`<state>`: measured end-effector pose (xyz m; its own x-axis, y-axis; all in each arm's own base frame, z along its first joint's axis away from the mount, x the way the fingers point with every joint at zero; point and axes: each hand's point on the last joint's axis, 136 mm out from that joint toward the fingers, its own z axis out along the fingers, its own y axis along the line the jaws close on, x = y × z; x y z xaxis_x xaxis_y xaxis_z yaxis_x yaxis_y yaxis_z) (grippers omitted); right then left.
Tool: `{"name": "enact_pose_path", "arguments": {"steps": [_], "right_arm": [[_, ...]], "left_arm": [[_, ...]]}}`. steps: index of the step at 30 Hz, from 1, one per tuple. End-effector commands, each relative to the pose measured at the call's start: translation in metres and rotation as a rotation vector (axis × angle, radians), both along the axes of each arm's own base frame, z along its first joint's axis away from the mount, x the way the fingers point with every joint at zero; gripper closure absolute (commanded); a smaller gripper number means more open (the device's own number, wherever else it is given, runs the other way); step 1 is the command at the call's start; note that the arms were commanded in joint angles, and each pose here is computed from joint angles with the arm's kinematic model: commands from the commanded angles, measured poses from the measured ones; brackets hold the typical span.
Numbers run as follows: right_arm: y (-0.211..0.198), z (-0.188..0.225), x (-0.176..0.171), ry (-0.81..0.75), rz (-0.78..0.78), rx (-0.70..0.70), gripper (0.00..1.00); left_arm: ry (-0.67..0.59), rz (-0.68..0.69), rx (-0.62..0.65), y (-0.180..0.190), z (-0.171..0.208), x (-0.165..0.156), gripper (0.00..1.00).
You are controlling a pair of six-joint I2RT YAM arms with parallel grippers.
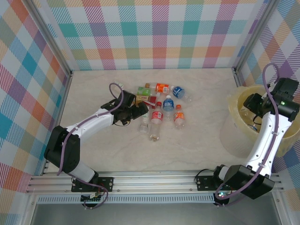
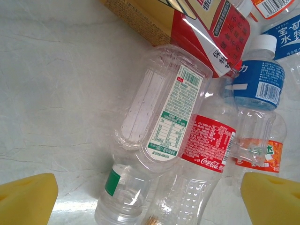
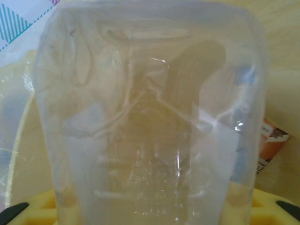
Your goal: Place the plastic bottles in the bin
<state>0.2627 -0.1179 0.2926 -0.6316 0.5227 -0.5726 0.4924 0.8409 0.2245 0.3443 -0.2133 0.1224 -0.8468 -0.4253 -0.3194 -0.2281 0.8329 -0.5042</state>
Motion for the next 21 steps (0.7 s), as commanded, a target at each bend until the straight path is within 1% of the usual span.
{"name": "enact_pose_path", "arguments": {"steps": [1, 3, 5, 16, 21], "right_arm": [[0.005, 0.005, 0.009, -0.074, 0.014, 0.037, 0.47], [0.005, 0.005, 0.01, -0.085, 0.009, 0.041, 0.4], [0.004, 0.005, 0.011, -0.092, -0.001, 0.039, 0.36], [0.002, 0.022, 0.009, -0.154, -0.038, 0.018, 0.33], [0.0, 0.036, 0.003, -0.198, -0.071, -0.019, 0.27]], "left_arm": [[0.004, -0.01, -0.001, 0.001, -0.006, 0.003, 0.0], [0.007, -0.015, -0.006, -0.001, -0.007, 0.003, 0.0], [0.001, -0.023, -0.017, -0.003, -0.005, 0.004, 0.0], [-0.005, -0.036, -0.033, -0.007, -0.005, 0.005, 0.0], [-0.007, -0.053, -0.04, -0.01, -0.005, 0.004, 0.0]]}}
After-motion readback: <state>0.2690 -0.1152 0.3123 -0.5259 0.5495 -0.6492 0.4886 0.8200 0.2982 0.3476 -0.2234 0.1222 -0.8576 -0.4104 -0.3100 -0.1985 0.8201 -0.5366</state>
